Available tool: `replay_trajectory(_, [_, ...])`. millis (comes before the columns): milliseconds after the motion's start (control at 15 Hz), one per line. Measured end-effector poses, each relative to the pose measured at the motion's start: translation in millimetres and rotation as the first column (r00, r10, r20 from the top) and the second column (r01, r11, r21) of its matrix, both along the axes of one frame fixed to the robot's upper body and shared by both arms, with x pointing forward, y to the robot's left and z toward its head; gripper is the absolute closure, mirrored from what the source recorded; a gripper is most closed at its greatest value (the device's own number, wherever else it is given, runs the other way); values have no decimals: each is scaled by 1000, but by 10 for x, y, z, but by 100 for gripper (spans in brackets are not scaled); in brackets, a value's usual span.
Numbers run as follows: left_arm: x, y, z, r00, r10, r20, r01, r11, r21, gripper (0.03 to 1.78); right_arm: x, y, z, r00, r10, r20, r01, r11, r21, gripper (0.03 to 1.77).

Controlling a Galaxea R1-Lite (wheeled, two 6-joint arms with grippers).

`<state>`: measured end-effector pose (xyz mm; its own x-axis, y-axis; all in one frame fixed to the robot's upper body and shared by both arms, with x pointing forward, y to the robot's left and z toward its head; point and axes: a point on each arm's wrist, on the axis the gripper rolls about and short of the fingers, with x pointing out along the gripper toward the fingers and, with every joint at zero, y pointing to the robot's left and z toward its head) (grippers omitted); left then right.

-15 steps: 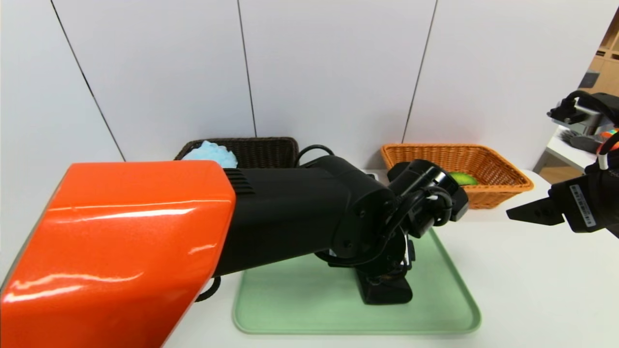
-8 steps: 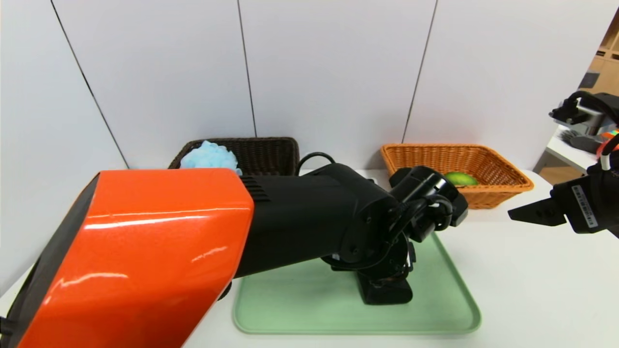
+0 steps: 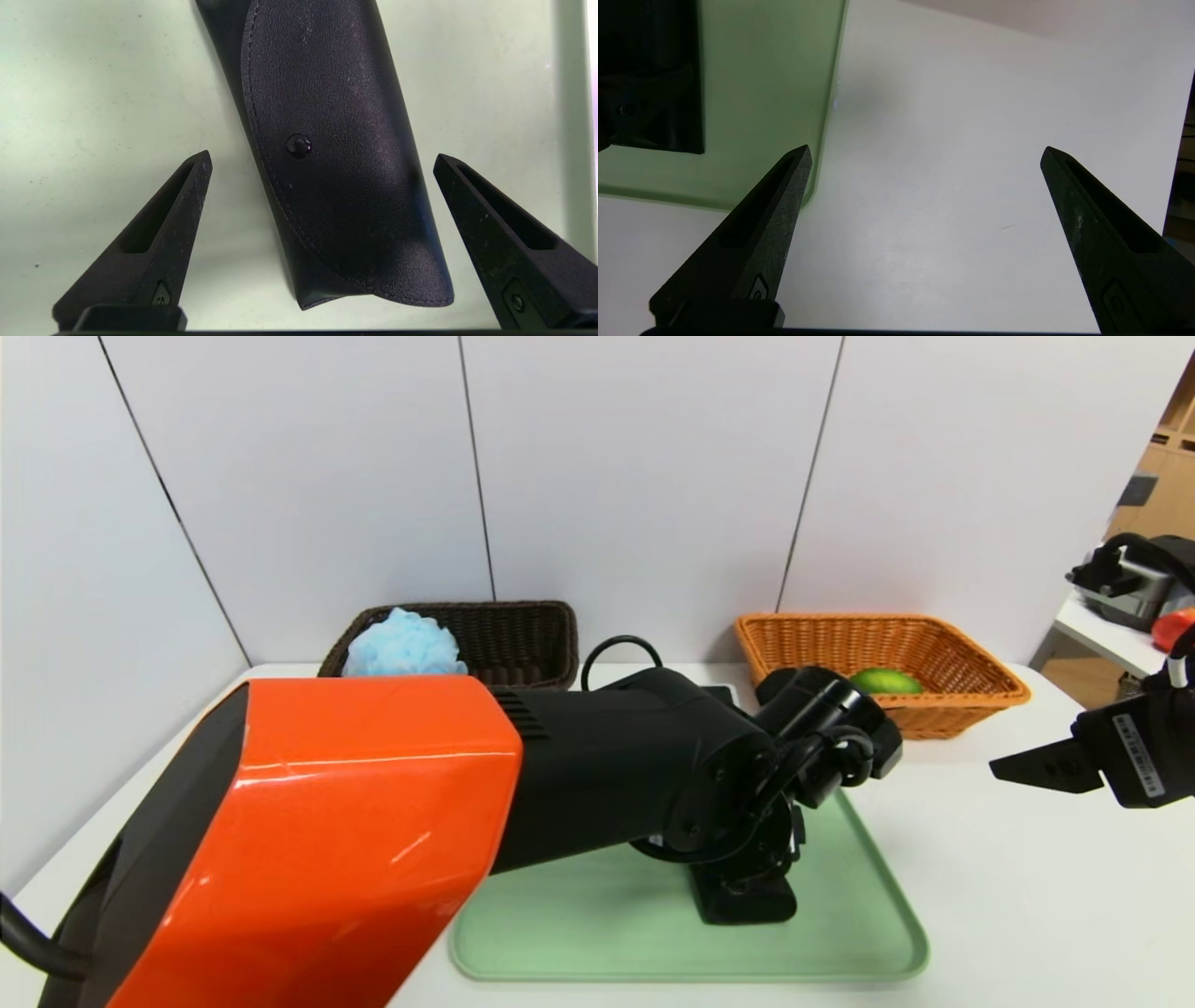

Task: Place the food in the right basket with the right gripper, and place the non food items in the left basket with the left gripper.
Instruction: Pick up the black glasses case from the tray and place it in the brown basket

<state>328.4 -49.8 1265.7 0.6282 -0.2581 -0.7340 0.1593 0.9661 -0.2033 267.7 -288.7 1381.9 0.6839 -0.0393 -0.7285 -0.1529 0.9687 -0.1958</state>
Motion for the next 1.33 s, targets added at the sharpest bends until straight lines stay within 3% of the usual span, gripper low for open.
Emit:
replay_trajectory(733, [58, -51, -195, 1000, -16, -1, 16, 998, 59, 12, -77, -26, 31, 1000, 2, 19, -2, 1000, 7, 11])
replay_trajectory(1267, [78, -54, -217, 1000, -12, 3, 12, 998, 61, 12, -82, -27, 28, 1000, 2, 17, -2, 1000, 6, 11])
replay_trajectory(1333, [79, -55, -221, 1000, -14, 3, 14, 998, 62, 29, -82, -28, 19, 1000, 2, 14, -2, 1000, 4, 11])
